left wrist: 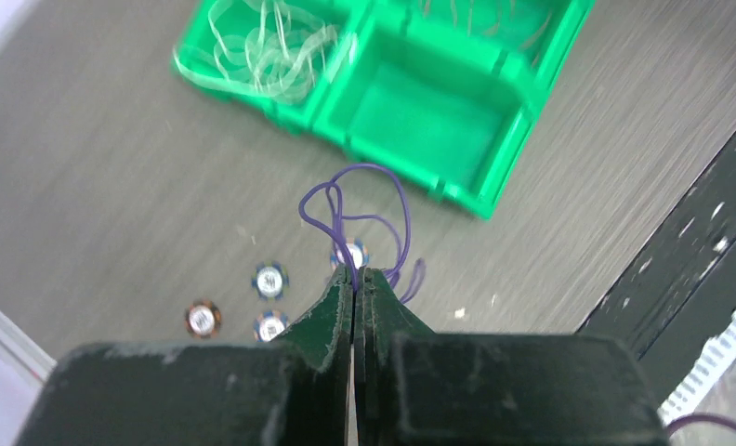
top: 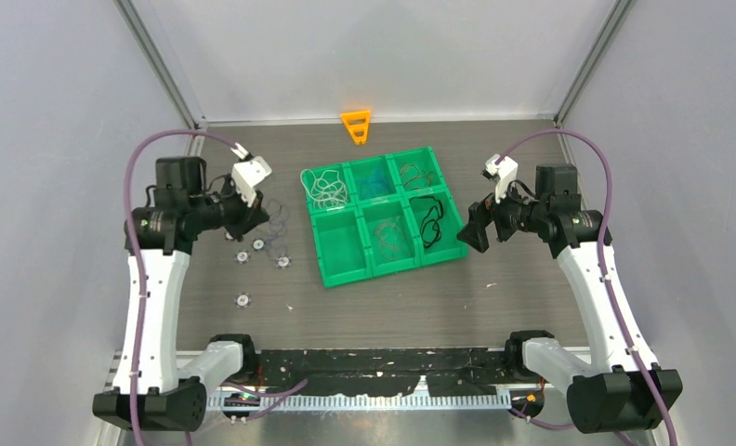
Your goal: Untangle the cables
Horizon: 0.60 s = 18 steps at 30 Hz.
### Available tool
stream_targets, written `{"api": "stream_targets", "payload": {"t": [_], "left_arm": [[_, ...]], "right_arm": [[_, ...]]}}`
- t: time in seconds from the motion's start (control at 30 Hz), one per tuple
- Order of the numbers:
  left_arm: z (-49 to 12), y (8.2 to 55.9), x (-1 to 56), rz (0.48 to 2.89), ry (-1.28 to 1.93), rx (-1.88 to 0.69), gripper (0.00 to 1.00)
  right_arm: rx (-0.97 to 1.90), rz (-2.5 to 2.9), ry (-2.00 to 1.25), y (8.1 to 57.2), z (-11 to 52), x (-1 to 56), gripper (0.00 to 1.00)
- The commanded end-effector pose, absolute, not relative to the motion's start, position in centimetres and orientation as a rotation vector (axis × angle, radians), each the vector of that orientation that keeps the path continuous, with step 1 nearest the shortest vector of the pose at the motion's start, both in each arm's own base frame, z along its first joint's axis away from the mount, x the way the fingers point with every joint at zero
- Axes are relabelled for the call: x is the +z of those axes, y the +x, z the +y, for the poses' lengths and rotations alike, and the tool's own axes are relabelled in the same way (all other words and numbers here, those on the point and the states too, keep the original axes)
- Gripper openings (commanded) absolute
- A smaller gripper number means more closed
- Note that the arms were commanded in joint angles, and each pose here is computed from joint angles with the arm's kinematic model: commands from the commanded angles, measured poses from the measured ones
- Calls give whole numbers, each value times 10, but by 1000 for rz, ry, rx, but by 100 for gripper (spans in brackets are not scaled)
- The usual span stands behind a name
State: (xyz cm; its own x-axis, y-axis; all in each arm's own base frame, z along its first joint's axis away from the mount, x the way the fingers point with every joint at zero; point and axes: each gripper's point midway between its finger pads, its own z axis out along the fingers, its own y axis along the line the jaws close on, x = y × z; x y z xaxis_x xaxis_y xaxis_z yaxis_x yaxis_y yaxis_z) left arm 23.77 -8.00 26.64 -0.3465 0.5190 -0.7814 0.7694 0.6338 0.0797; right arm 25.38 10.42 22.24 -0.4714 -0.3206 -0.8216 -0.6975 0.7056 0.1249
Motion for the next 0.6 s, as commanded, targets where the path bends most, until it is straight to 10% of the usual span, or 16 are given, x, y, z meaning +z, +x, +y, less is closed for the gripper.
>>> {"api": "stream_targets", "payload": {"t": [0.0,0.57], "left_arm": [[-113,227,334,1840,946,-580,0],[-178,306,292,1820,887,-784,0]], "right_arm": [[573,2020,-794,259,107,236,99],[577,2042,-787,268,107,231,99]]}}
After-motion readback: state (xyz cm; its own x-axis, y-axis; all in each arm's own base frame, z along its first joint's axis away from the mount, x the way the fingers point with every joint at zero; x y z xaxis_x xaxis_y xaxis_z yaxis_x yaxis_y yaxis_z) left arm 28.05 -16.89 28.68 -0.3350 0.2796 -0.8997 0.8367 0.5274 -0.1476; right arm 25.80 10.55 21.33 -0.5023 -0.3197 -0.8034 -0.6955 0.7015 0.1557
